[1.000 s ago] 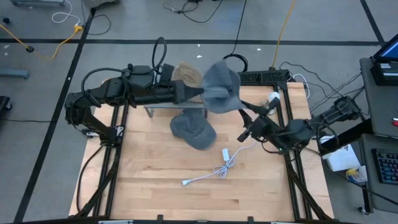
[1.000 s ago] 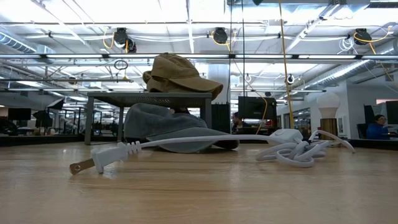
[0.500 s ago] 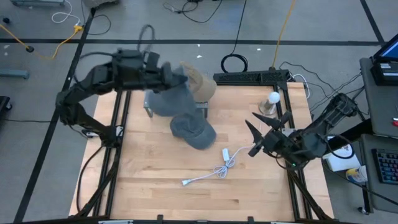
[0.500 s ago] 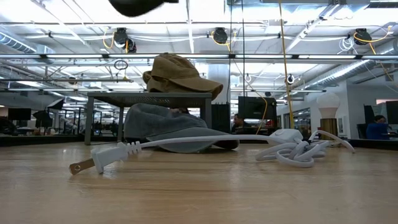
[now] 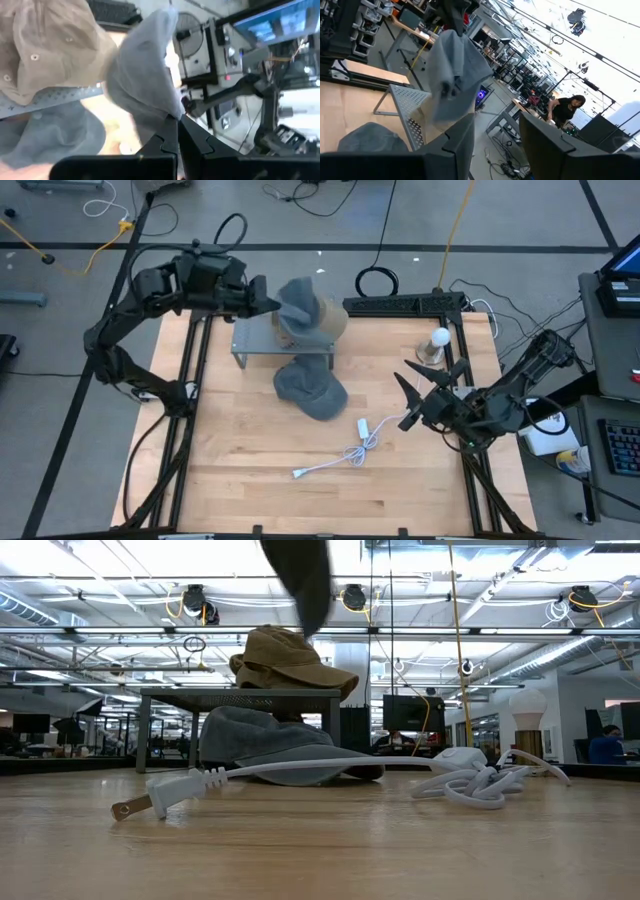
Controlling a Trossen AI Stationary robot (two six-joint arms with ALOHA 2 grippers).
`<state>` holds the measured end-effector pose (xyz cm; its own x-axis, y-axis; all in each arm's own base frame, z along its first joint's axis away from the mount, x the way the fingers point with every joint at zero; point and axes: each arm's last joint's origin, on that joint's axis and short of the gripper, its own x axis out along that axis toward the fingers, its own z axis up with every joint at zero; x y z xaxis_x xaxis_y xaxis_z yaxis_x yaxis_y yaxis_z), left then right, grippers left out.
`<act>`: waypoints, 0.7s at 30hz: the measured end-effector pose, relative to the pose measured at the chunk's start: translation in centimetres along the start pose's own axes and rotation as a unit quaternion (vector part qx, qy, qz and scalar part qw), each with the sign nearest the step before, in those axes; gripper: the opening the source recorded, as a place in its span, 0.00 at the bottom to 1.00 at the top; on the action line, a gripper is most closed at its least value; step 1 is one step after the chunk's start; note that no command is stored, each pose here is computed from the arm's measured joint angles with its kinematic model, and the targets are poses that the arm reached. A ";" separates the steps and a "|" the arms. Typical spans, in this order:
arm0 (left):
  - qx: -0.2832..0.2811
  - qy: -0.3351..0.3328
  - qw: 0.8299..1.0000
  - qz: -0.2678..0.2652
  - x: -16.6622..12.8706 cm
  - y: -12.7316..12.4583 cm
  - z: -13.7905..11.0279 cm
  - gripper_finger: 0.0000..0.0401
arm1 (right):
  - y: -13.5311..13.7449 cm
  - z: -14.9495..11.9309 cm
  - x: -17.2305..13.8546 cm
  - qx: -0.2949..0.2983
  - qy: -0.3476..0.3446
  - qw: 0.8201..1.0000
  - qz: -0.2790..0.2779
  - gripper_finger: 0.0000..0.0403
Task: Pick & Place hat
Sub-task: Put the bottom gray cap on the shelf
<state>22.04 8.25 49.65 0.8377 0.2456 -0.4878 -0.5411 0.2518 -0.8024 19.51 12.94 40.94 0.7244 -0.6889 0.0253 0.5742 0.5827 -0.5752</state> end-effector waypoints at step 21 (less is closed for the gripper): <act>0.046 -0.023 0.998 -0.027 -6.5 0.5 2.5 0.00 | 0.0 0.0 0.2 -0.014 0.002 1.000 -0.003 0.36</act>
<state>16.15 9.16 53.31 0.8624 0.2720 -0.4268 -0.5019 0.3509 -0.7905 19.63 12.77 40.94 0.7191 -0.6945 0.0255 0.5681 0.5664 -0.5970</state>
